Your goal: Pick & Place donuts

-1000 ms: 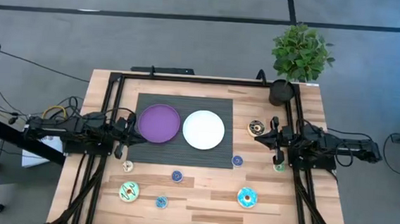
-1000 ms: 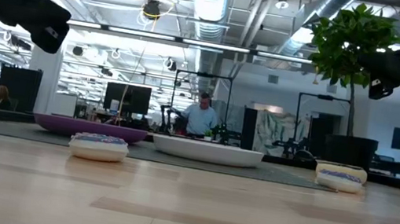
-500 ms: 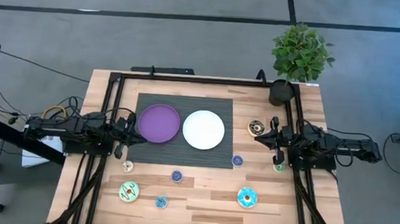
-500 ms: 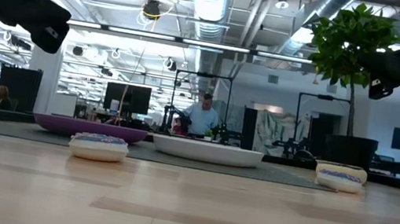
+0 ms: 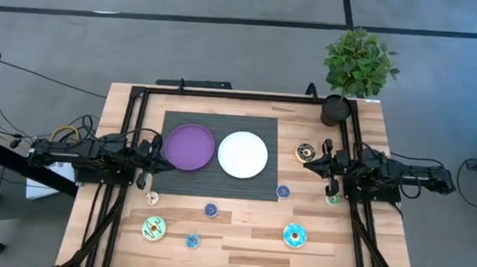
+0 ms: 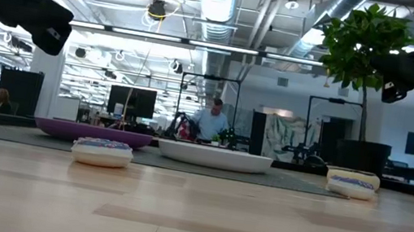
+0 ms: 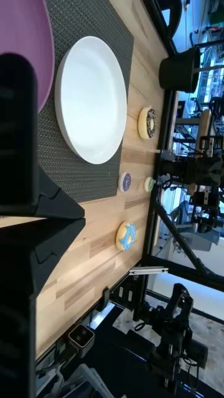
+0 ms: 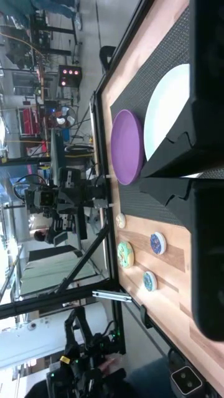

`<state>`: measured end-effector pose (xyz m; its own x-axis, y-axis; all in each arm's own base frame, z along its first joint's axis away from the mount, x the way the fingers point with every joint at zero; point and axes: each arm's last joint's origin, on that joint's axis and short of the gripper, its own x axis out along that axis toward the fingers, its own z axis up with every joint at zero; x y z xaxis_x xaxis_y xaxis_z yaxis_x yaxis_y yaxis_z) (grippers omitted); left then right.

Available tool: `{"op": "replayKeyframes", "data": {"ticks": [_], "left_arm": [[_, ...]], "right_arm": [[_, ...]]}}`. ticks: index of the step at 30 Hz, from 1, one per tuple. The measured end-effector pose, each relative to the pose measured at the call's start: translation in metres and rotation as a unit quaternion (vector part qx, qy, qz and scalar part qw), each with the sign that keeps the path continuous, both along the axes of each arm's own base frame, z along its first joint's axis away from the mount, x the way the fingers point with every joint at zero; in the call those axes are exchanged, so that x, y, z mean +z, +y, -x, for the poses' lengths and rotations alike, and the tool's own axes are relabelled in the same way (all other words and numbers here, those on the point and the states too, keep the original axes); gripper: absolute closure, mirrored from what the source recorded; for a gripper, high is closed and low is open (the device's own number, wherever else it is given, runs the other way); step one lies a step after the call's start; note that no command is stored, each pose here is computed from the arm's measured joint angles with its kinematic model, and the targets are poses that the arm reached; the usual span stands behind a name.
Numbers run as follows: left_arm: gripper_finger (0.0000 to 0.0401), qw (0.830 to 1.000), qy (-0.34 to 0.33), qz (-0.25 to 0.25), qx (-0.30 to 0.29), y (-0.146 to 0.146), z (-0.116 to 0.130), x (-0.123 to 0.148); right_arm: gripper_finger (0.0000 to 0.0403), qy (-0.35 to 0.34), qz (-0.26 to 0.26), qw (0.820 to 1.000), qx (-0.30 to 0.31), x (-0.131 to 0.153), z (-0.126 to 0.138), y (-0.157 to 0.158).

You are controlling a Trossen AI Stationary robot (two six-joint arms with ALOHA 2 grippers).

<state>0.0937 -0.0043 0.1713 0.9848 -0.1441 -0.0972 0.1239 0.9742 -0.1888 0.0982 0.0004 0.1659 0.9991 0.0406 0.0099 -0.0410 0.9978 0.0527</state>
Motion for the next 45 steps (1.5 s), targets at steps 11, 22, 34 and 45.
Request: {"op": "replayKeyframes", "data": {"ticks": [11, 22, 34, 45], "left_arm": [[0.0401, 1.000, -0.008, 0.000, 0.000, 0.000, 0.000, 0.001], [0.0401, 0.985, -0.015, 0.009, 0.174, 0.010, 0.000, 0.002], [0.0401, 0.965, 0.069, -0.017, 0.253, 0.015, -0.006, 0.055], [0.0401, 0.899, 0.338, 0.040, 0.275, 0.011, -0.064, 0.143]], "right_arm": [[0.0403, 0.000, 0.000, 1.000, 0.000, 0.000, 0.000, 0.000], [0.0403, 0.000, 0.000, 1.000, 0.000, 0.000, 0.000, 0.000], [0.0403, 0.000, 0.000, 1.000, 0.000, 0.000, 0.000, 0.000], [0.0403, 0.000, 0.000, 1.000, 0.000, 0.000, 0.000, 0.000]]}}
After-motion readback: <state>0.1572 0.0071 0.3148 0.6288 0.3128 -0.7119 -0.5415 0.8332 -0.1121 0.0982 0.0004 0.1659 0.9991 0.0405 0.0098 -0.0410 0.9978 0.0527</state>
